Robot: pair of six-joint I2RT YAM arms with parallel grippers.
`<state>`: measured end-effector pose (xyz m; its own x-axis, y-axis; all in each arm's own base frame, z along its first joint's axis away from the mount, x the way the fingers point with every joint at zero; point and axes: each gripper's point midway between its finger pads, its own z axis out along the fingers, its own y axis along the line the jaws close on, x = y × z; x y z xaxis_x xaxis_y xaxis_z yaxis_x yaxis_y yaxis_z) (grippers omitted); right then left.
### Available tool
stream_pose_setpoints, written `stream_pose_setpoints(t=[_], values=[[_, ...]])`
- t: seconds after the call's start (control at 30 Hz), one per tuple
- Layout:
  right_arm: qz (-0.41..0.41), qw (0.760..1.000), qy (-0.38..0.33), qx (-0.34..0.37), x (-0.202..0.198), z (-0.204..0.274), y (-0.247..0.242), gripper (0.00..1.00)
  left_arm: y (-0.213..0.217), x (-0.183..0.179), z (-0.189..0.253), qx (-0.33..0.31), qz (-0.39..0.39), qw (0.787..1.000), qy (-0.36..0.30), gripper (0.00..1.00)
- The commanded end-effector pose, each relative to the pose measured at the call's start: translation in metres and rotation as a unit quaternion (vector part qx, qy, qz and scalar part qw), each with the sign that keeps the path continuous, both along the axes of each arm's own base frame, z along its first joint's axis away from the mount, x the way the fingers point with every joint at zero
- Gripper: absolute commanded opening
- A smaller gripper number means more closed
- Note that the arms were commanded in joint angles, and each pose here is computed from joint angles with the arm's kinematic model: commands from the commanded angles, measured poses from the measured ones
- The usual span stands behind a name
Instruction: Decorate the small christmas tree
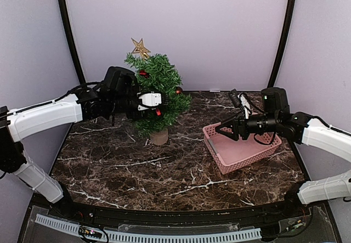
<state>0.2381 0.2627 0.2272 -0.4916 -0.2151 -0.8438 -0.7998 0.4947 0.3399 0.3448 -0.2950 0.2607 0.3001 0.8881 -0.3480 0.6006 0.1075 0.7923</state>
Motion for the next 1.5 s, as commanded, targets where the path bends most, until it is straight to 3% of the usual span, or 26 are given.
stream_pose_setpoints(t=[0.0,0.23,0.47,1.0,1.2,1.47], values=[[-0.004,1.0,-0.009,0.006,0.002,0.003,-0.001,0.59,0.005,0.005,-0.002,-0.004,0.017,1.0,-0.002,0.0],[-0.005,1.0,-0.008,0.006,0.002,0.003,-0.001,0.59,0.004,-0.002,-0.002,-0.011,0.006,1.0,0.01,0.08],[-0.004,1.0,-0.007,0.007,0.002,0.003,-0.001,0.59,0.006,-0.015,0.014,-0.037,0.0,0.999,0.019,0.23],[0.001,1.0,-0.012,0.015,-0.001,0.01,0.0,0.6,0.018,-0.065,0.016,-0.077,-0.021,0.993,0.089,0.39],[-0.006,0.999,-0.024,0.029,0.001,0.023,-0.001,0.6,0.017,-0.093,0.031,-0.159,-0.041,0.977,0.134,0.51],[-0.025,0.997,-0.049,0.048,0.015,0.048,0.002,0.61,0.033,-0.1,0.078,-0.351,0.007,0.927,0.133,0.63]])
